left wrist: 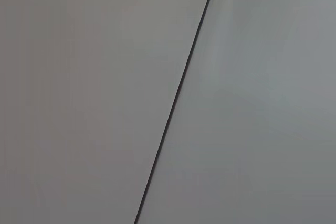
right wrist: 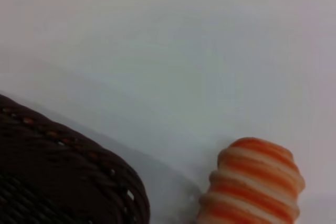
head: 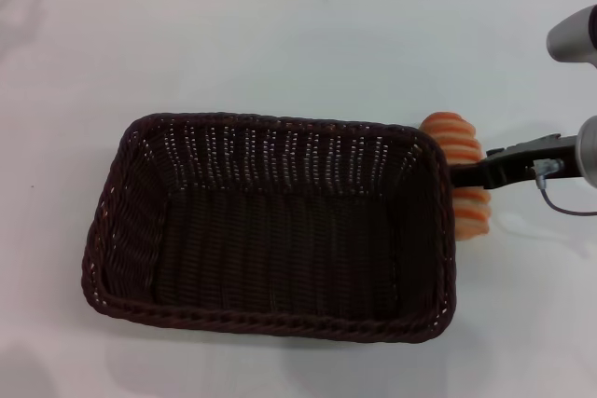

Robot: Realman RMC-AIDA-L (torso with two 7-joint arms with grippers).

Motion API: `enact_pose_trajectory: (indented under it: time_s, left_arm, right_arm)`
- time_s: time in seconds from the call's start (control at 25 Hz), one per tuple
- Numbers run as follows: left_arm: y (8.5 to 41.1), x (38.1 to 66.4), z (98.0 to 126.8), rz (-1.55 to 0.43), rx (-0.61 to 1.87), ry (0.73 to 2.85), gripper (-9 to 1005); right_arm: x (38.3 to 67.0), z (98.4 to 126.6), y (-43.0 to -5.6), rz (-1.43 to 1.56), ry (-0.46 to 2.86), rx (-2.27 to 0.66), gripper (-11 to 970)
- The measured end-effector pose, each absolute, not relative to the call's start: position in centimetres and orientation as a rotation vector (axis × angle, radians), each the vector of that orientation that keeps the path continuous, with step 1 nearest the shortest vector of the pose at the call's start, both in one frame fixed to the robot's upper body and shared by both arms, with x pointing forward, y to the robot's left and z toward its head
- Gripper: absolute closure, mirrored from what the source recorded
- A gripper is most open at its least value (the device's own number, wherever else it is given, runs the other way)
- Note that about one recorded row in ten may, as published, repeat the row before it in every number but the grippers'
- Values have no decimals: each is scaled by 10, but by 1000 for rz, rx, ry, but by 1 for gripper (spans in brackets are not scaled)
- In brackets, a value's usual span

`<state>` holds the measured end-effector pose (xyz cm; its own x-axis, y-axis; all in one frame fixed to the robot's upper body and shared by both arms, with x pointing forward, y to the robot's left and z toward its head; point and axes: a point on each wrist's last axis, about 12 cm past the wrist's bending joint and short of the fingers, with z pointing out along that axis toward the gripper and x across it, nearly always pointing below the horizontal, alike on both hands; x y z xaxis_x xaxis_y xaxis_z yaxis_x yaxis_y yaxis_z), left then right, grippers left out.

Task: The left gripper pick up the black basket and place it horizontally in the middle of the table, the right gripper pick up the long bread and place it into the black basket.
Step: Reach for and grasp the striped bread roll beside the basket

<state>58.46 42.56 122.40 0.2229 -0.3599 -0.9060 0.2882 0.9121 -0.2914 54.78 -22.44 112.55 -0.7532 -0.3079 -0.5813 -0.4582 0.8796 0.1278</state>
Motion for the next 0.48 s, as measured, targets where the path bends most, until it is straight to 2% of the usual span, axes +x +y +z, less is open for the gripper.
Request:
enact_pose_trajectory:
  time_s: [0.48]
  left_arm:
    - [424,585,1223,-447,-62,1272,497]
  right_arm:
    - [556,1111,-226,415,2504,-594,317]
